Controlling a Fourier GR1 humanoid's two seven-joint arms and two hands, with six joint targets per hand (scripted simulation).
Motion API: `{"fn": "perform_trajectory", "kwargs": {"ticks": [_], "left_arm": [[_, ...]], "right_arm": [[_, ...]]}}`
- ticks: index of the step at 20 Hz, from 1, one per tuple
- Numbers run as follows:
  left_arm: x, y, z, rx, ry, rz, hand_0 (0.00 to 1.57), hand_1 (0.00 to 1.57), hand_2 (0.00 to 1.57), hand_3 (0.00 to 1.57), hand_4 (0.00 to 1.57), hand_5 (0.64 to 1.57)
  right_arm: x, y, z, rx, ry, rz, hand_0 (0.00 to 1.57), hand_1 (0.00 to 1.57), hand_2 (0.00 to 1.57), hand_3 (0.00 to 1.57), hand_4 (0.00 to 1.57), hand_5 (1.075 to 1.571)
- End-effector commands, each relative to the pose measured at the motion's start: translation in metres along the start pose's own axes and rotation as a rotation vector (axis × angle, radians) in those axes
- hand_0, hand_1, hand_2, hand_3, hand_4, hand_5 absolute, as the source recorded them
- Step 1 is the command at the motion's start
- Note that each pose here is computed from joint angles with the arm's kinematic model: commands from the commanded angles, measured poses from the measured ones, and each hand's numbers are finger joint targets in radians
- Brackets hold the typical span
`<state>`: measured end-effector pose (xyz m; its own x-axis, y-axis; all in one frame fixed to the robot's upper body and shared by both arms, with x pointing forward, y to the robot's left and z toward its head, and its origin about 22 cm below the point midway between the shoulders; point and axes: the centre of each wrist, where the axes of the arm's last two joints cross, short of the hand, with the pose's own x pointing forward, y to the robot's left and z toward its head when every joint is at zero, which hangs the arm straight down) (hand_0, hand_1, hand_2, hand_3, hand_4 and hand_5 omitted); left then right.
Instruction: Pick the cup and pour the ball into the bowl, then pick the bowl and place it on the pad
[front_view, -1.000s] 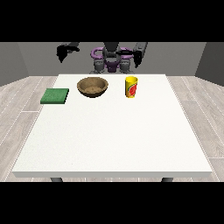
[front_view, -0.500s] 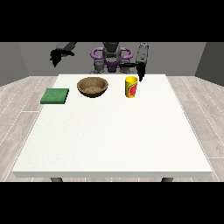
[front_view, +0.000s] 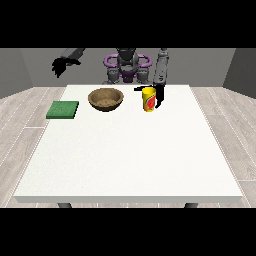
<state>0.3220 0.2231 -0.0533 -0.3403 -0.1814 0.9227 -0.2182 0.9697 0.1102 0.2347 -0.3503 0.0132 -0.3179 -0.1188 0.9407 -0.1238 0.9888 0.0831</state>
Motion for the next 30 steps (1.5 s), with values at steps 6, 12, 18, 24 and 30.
{"fn": "perform_trajectory", "kwargs": {"ticks": [6,12,18,24,30], "left_arm": [[-0.029,-0.023,0.033,0.045,-0.028,-0.212,1.31,1.31,1.57,1.57,1.19,1.554],[-0.019,-0.023,0.006,-0.019,0.030,-0.415,1.30,1.30,1.57,1.57,1.23,1.555],[0.010,-0.046,-0.048,-0.092,-0.026,-0.721,1.33,1.33,1.57,1.57,1.22,1.555],[-0.006,-0.045,-0.041,-0.284,-0.058,-1.123,1.22,1.22,1.57,1.46,1.14,1.568],[0.022,-0.103,-0.057,-0.389,-0.048,-1.306,1.17,1.17,1.57,1.35,1.06,1.569]], "right_arm": [[0.020,-0.032,-0.002,0.036,-0.018,0.021,0.00,0.00,0.00,0.00,0.24,1.570],[0.020,-0.060,0.011,-0.013,0.119,-0.007,0.00,0.00,0.00,0.00,0.38,1.571],[0.028,-0.046,-0.033,-0.031,0.160,0.024,0.00,0.00,0.00,0.00,0.54,1.570],[0.006,-0.057,-0.012,-0.102,0.281,0.024,0.00,0.00,0.00,0.00,0.62,1.565],[-0.015,-0.066,0.016,-0.160,0.356,0.017,0.00,0.00,0.00,0.00,0.64,1.564]]}}
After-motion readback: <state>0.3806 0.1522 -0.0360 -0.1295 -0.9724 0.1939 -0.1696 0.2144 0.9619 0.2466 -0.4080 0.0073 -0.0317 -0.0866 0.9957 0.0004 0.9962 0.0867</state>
